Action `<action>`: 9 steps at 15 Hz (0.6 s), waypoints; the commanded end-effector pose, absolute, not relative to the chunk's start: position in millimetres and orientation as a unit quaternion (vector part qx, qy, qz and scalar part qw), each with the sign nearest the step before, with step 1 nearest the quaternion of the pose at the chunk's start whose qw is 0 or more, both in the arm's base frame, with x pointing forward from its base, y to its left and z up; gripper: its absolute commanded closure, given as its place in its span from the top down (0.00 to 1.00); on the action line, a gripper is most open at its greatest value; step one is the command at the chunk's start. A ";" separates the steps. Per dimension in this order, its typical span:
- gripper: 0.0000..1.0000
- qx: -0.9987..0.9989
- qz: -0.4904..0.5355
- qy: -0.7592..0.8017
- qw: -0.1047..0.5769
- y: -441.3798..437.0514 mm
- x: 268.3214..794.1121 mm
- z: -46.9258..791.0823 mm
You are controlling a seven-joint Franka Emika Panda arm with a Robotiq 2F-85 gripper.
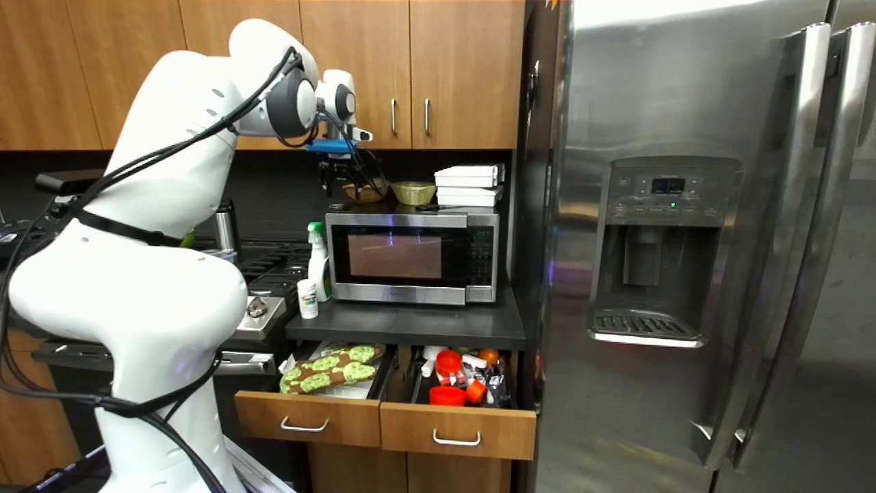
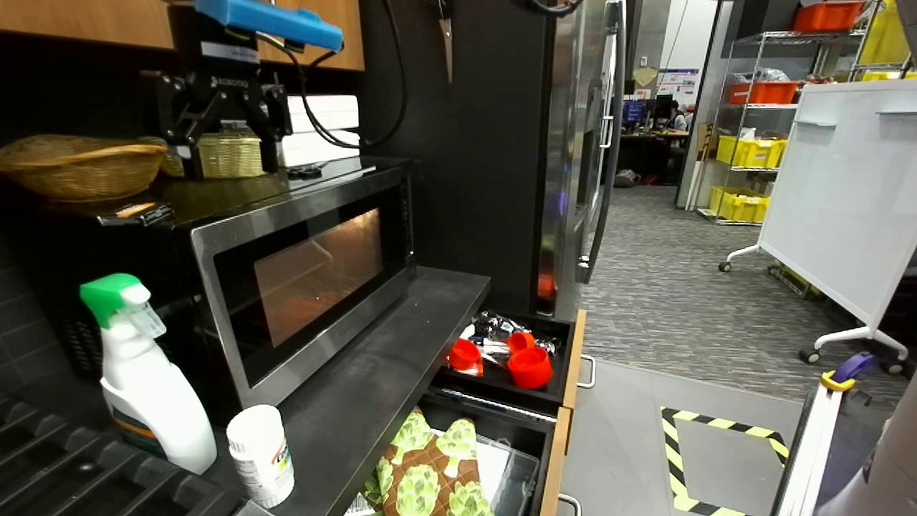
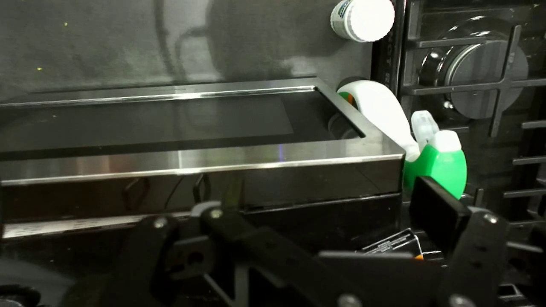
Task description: Pick up the black square box from the microwave top and put it on the kitchen counter
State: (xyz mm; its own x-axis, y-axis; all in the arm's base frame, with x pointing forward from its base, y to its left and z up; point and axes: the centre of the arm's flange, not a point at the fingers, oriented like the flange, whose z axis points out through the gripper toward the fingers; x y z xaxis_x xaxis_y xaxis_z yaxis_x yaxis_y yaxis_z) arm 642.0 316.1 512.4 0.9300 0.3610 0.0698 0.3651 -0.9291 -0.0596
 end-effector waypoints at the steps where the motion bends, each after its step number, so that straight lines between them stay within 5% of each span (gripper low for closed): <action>1: 1.00 -0.977 -0.023 -0.211 0.027 327.8 669.9 519.4; 9: 1.00 -0.965 -0.017 -0.260 0.031 339.8 678.8 517.7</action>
State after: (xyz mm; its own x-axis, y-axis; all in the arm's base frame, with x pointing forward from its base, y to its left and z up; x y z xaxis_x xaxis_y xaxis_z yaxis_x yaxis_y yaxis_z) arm 659.1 328.6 508.1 0.8852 0.4629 0.0471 0.4651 -0.8829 -0.0647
